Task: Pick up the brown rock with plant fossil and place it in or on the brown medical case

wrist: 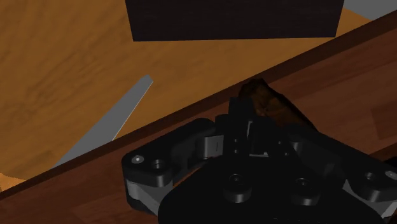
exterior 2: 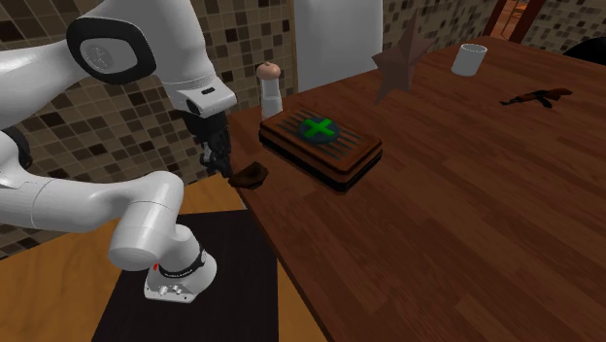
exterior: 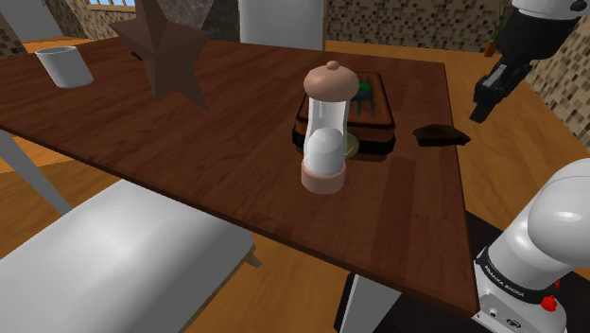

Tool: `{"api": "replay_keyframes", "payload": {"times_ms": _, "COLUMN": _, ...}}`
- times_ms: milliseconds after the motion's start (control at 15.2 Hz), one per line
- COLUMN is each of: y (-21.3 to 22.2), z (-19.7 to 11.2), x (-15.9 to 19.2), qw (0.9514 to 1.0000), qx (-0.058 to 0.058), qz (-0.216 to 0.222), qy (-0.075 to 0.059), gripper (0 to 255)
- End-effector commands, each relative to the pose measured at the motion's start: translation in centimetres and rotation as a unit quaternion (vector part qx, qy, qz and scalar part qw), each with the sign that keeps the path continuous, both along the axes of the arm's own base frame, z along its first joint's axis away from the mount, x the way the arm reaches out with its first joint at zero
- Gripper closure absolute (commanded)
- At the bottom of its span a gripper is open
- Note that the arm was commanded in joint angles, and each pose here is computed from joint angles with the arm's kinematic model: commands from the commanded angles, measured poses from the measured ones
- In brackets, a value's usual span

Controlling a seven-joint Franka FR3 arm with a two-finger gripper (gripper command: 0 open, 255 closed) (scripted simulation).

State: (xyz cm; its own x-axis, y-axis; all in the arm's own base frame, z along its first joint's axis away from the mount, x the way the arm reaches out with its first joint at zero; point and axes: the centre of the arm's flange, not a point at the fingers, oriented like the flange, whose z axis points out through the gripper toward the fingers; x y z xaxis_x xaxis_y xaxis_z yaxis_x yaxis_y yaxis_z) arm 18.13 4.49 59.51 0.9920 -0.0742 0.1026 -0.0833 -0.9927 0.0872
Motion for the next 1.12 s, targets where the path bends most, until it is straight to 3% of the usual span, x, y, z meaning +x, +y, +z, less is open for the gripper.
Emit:
{"api": "replay_keyframes", "payload": {"times_ms": 0, "y": 0.0, "z": 0.0, "x": 0.0, "qw": 1.0000, "qx": 0.000, "qz": 0.000, "qy": 0.000, "gripper": 255}}
{"api": "replay_keyframes", "payload": {"times_ms": 198, "y": 0.0, "z": 0.0, "x": 0.0, "qw": 1.0000, "qx": 0.000, "qz": 0.000, "qy": 0.000, "gripper": 255}}
{"api": "replay_keyframes", "payload": {"times_ms": 264, "y": 0.0, "z": 0.0, "x": 0.0, "qw": 1.0000, "qx": 0.000, "qz": 0.000, "qy": 0.000, "gripper": 0}}
{"api": "replay_keyframes", "payload": {"times_ms": 330, "y": -0.3, "z": -0.5, "x": 1.1, "qw": 0.9963, "qx": 0.012, "qz": 0.085, "qy": 0.003, "gripper": 0}}
{"api": "replay_keyframes", "payload": {"times_ms": 396, "y": -0.4, "z": -1.1, "x": 2.2, "qw": 0.9853, "qx": 0.023, "qz": 0.169, "qy": 0.007, "gripper": 0}}
{"api": "replay_keyframes", "payload": {"times_ms": 462, "y": -0.4, "z": -1.6, "x": 3.3, "qw": 0.9671, "qx": 0.034, "qz": 0.252, "qy": 0.010, "gripper": 0}}
{"api": "replay_keyframes", "payload": {"times_ms": 528, "y": -0.1, "z": -2.2, "x": 4.3, "qw": 0.9417, "qx": 0.045, "qz": 0.333, "qy": 0.014, "gripper": 0}}
{"api": "replay_keyframes", "payload": {"times_ms": 594, "y": 0.0, "z": -2.3, "x": 4.7, "qw": 0.9316, "qx": 0.049, "qz": 0.360, "qy": 0.015, "gripper": 0}}
{"api": "replay_keyframes", "payload": {"times_ms": 1056, "y": 0.3, "z": -6.3, "x": 5.0, "qw": 0.9316, "qx": 0.049, "qz": 0.360, "qy": 0.015, "gripper": 0}}
